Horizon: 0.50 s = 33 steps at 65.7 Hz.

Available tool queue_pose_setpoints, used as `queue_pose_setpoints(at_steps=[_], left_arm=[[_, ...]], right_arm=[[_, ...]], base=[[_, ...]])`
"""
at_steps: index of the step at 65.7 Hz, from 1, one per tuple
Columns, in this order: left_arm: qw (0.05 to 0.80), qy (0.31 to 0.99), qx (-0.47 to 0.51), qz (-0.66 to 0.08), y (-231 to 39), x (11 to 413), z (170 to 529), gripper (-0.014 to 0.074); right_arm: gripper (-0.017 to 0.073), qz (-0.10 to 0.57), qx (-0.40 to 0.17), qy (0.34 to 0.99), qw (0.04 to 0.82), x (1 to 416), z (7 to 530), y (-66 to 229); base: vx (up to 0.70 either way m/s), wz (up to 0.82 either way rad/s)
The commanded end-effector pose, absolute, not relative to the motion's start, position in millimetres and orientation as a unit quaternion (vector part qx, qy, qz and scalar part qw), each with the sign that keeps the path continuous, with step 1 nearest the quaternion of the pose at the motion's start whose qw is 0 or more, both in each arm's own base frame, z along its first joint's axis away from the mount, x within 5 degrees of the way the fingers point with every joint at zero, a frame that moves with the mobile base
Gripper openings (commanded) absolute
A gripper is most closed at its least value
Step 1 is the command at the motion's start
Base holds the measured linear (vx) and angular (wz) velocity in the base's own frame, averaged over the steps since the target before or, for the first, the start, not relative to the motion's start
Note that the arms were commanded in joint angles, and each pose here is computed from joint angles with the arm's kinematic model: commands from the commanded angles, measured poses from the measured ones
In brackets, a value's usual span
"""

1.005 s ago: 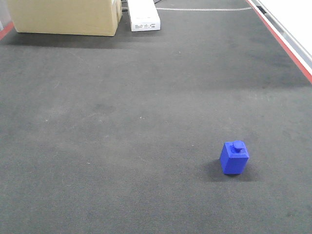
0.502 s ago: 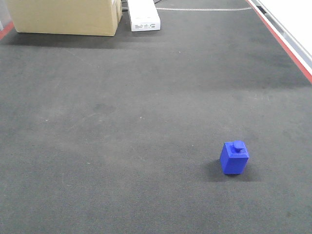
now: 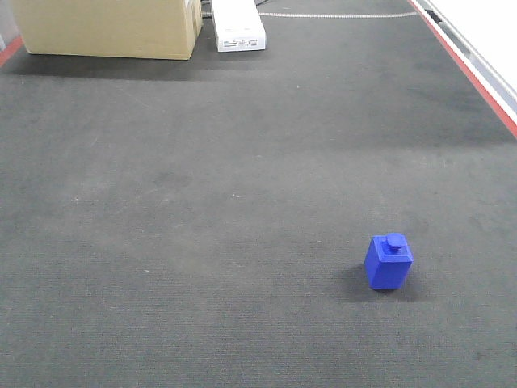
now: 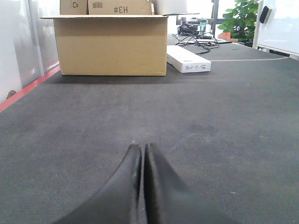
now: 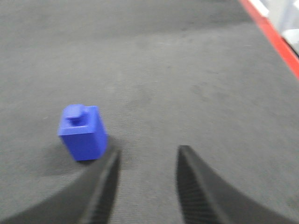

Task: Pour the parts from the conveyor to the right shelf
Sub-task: 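Lower the right gripper over the blue block and close on it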

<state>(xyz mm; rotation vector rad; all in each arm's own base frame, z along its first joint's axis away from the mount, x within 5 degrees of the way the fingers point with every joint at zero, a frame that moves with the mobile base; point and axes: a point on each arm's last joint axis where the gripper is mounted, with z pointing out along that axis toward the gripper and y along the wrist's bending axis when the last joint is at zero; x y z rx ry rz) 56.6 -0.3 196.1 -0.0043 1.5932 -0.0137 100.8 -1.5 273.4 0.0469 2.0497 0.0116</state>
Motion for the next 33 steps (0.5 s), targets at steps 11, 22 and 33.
queue_pose_setpoints(at_steps=[11,22,33], left_arm=[[0.735,0.678,-0.004,-0.014,-0.7,54.5,209.9,-0.0006],[0.735,0.678,-0.004,-0.014,-0.7,54.5,209.9,-0.0006],[0.735,0.678,-0.004,-0.014,-0.7,54.5,209.9,-0.0006]], right_arm=[[0.0472,0.021,-0.046,0.856,0.515,142.0,304.5,13.0],[0.0477,0.037,-0.073,0.87,0.486,176.5,316.3,27.5],[0.0477,0.057,-0.058,0.903,0.423,220.5,317.7,42.4]], base=[[0.0,0.0],[0.0,0.0],[0.0,0.0]])
